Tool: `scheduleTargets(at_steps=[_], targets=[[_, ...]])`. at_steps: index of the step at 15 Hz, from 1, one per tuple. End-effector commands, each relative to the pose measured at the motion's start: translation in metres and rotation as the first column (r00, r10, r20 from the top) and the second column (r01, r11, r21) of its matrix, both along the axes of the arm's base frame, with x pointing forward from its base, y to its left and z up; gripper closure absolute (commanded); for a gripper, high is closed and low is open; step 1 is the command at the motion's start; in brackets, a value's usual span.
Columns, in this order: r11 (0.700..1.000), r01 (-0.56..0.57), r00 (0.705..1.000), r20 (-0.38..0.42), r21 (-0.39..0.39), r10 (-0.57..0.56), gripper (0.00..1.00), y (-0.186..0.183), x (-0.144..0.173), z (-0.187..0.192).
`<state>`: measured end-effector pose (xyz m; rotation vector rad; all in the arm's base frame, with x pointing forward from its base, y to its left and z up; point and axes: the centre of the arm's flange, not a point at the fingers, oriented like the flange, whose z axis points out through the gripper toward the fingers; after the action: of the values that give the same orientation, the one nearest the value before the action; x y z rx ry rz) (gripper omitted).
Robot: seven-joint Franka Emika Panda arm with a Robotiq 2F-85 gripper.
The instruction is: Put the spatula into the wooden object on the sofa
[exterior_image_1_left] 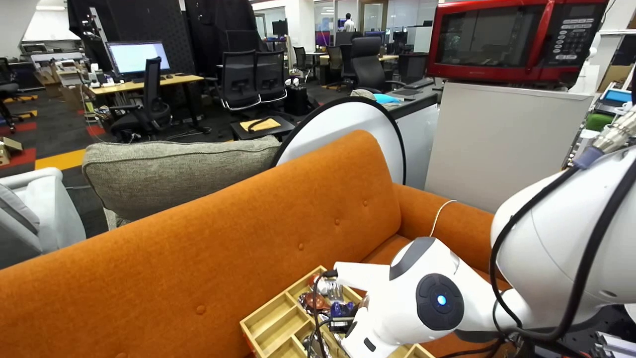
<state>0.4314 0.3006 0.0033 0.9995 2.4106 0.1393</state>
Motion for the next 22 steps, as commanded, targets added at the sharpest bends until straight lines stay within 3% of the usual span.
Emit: scheduleTargets(at_steps=[1,9,11,14,15,16,22], targets=[[0.982,-0.187,0.981,-0.058,-0.038,0.185,0.93,0.004,0.008,-0.001],[0.860,-0.497,0.851,-0.262,-0.118,0.456,0.93,-0.021,-0.018,-0.033],[0.847,-0.514,0.840,-0.282,-0.136,0.464,0.93,-0.029,-0.018,-0.037],[0.856,-0.492,0.856,-0.270,-0.157,0.442,0.91,-0.038,-0.012,-0.038],[0.864,-0.478,0.864,-0.262,-0.160,0.430,0.47,-0.039,-0.010,-0.038],[0.870,-0.467,0.871,-0.252,-0.158,0.422,0.46,-0.040,-0.009,-0.037],[0.899,-0.411,0.904,-0.190,-0.148,0.382,0.04,-0.037,-0.001,-0.014]])
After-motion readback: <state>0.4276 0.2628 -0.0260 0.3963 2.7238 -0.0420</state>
